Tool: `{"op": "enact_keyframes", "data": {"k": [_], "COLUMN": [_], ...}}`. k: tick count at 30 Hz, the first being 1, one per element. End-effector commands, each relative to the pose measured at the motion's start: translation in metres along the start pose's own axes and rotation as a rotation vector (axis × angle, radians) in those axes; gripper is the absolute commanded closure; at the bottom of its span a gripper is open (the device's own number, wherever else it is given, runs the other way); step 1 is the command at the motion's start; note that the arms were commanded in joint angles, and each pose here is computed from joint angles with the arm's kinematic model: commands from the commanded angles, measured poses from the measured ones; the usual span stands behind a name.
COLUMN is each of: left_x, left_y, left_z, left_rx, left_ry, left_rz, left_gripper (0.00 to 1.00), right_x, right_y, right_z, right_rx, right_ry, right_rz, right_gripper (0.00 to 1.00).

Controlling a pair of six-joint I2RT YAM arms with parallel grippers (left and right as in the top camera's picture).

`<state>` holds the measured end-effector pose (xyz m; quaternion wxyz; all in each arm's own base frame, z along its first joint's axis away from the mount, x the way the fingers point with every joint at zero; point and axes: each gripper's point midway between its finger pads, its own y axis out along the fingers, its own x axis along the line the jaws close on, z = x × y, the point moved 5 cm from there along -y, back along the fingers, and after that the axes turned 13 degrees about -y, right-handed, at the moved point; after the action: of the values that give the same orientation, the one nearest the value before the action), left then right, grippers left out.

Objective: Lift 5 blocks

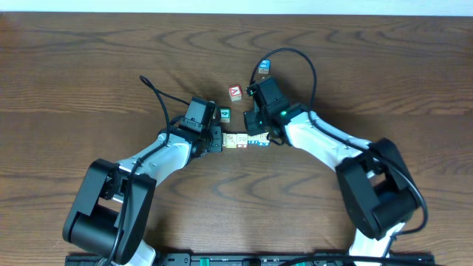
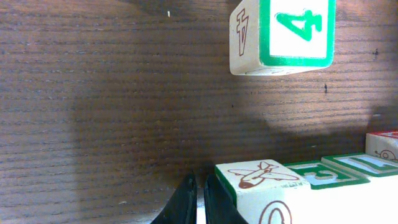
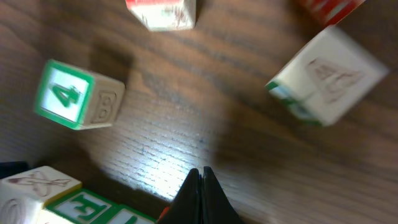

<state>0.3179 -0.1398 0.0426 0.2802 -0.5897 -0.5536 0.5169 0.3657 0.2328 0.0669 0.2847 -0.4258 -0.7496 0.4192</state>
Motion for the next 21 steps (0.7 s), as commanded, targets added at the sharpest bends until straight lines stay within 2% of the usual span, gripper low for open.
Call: {"op": "enact_keyframes", "data": {"k": [1, 21], "left_x": [0.0203, 0.0203], "left_y": [0.0162, 0.0162], "left_z": [0.0237, 0.0236], "left_rx": [0.088, 0.088], "left_ry": [-0.001, -0.001], "left_rz": [-0.084, -0.084], "left_gripper": [0.92, 0.92], "right_x": [0.0033, 0.0126], "right_y": [0.0123, 0.0116], "right_z": [0.0063, 0.0094], "right_rx": [0.024, 0.045], "right_ry": [0.036, 0.04], "right_rz": [-0.006, -0.083], "right_gripper": [0.99, 0.99]}}
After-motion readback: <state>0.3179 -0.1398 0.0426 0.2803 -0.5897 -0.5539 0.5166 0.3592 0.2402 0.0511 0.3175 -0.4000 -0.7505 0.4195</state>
